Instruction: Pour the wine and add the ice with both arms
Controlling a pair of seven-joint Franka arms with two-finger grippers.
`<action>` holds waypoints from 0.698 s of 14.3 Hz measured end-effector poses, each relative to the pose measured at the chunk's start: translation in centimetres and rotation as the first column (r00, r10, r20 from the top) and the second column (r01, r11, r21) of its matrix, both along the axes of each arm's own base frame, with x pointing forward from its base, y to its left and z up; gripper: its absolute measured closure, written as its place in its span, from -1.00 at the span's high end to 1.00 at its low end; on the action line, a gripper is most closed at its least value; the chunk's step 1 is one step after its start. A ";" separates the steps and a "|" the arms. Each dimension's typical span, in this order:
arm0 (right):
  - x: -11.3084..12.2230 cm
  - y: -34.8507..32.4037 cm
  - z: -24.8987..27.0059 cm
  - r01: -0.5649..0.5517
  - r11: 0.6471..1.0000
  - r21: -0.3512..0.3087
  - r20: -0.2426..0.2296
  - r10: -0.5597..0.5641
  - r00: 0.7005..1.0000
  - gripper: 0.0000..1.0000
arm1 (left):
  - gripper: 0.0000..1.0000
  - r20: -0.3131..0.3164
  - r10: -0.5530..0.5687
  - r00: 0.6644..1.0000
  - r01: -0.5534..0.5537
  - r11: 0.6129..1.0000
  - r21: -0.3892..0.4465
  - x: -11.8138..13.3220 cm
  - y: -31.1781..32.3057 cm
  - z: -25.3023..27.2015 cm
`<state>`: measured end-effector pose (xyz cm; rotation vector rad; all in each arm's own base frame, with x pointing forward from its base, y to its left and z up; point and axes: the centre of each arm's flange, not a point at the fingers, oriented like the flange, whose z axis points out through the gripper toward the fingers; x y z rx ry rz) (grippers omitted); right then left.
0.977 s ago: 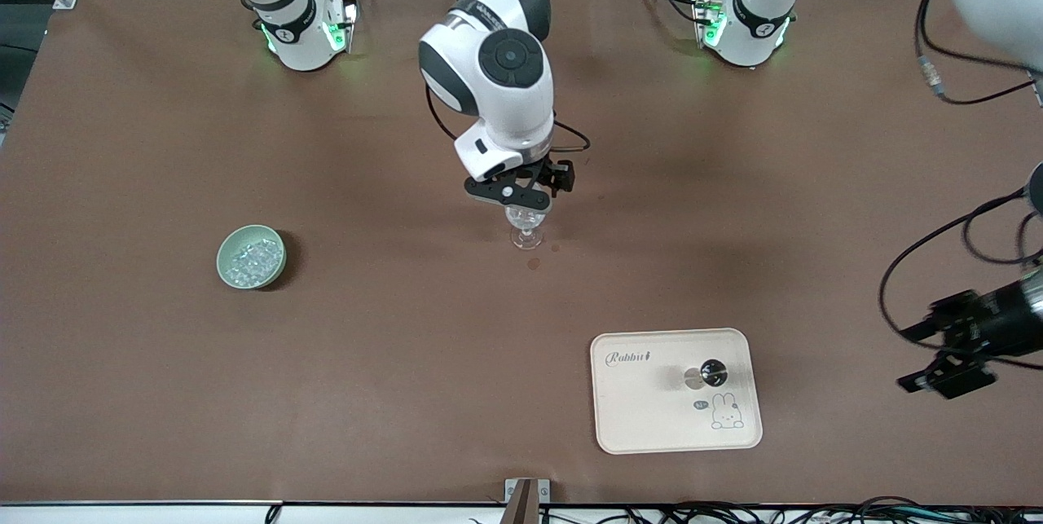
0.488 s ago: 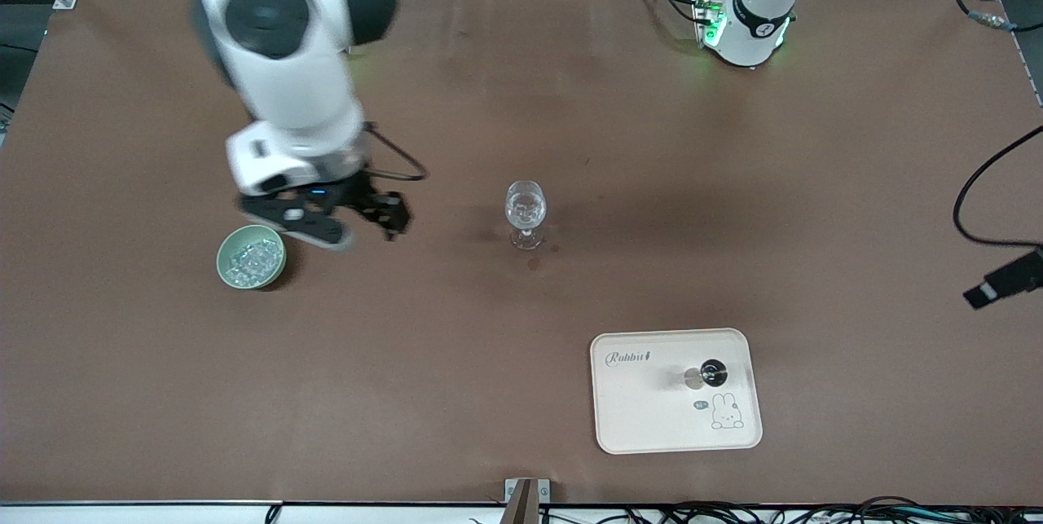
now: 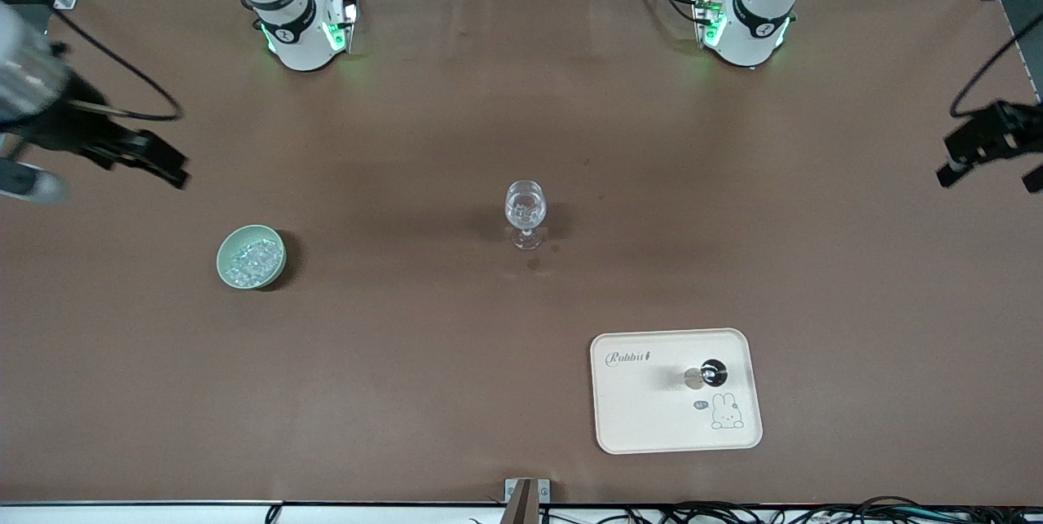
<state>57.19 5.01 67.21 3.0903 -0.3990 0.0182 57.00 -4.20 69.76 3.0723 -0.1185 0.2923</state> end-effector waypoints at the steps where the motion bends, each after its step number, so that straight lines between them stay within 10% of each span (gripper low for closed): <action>1: -0.5 -2.5 0.6 -0.006 1.000 0.004 -0.001 0.006 1.000 1.00 | 1.00 -0.009 -0.001 1.000 0.001 1.000 0.000 -1.0 -0.5 -0.1; 10: -0.8 -5.3 -1.8 -0.082 0.996 0.029 0.002 0.082 0.997 1.00 | 1.00 -0.063 0.004 0.998 0.000 0.998 0.055 -3.0 -4.7 -1.3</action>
